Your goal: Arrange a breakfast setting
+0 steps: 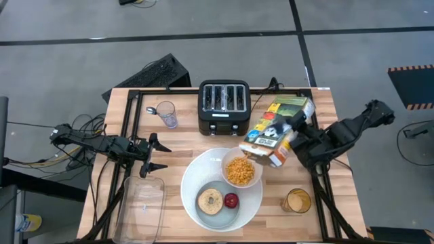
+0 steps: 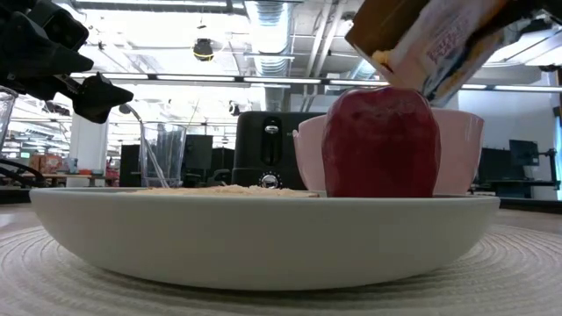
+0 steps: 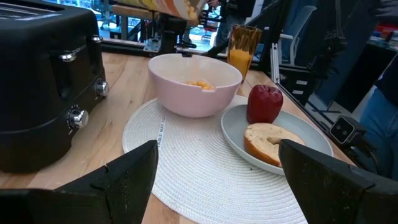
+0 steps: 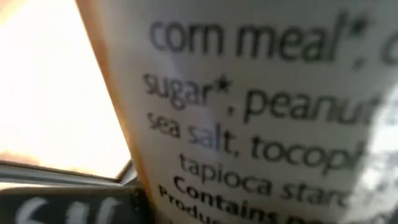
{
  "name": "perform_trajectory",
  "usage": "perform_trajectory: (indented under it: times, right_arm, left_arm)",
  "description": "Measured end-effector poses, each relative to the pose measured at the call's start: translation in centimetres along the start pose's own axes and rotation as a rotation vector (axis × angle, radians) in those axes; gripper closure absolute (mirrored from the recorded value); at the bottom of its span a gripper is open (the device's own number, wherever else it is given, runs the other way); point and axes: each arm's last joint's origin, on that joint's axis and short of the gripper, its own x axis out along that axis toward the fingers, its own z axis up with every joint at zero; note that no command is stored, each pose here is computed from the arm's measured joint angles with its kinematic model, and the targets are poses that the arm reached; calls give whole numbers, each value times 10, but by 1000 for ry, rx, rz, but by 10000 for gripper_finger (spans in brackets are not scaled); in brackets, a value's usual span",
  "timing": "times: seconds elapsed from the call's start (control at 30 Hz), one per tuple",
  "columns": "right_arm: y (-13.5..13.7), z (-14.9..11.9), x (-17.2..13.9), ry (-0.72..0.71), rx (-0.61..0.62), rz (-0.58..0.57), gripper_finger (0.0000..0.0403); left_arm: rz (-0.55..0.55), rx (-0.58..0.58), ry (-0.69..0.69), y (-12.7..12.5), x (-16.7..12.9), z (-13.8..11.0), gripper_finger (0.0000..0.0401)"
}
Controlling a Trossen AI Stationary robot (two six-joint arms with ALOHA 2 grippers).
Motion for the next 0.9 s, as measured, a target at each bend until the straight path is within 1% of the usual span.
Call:
perform_trajectory:
  times: [0.1, 0.23, 0.5, 0.6, 0.8, 0.9]
  right_arm:
    - [0, -7, -1, -17, 64, 22, 239]
    - [0, -19, -3, -42, 185, 49, 239]
    - [1, -46, -9, -82, 525, 48, 239]
    - [1, -57, -10, -77, 715, 5, 239]
    - [-1, -76, -11, -51, 1207, -148, 239]
    - [-2, -79, -10, -28, 1385, -206, 239]
  left_arm:
    - [0, 0, 0, 0, 0, 0, 82]
    - [0, 0, 0, 0, 0, 0, 82]
    - [-1, 0, 0, 0, 0, 0, 82]
    - [0, 0, 0, 0, 0, 0, 82]
    - [0, 0, 0, 0, 0, 0, 82]
    - [0, 0, 0, 0, 0, 0, 82]
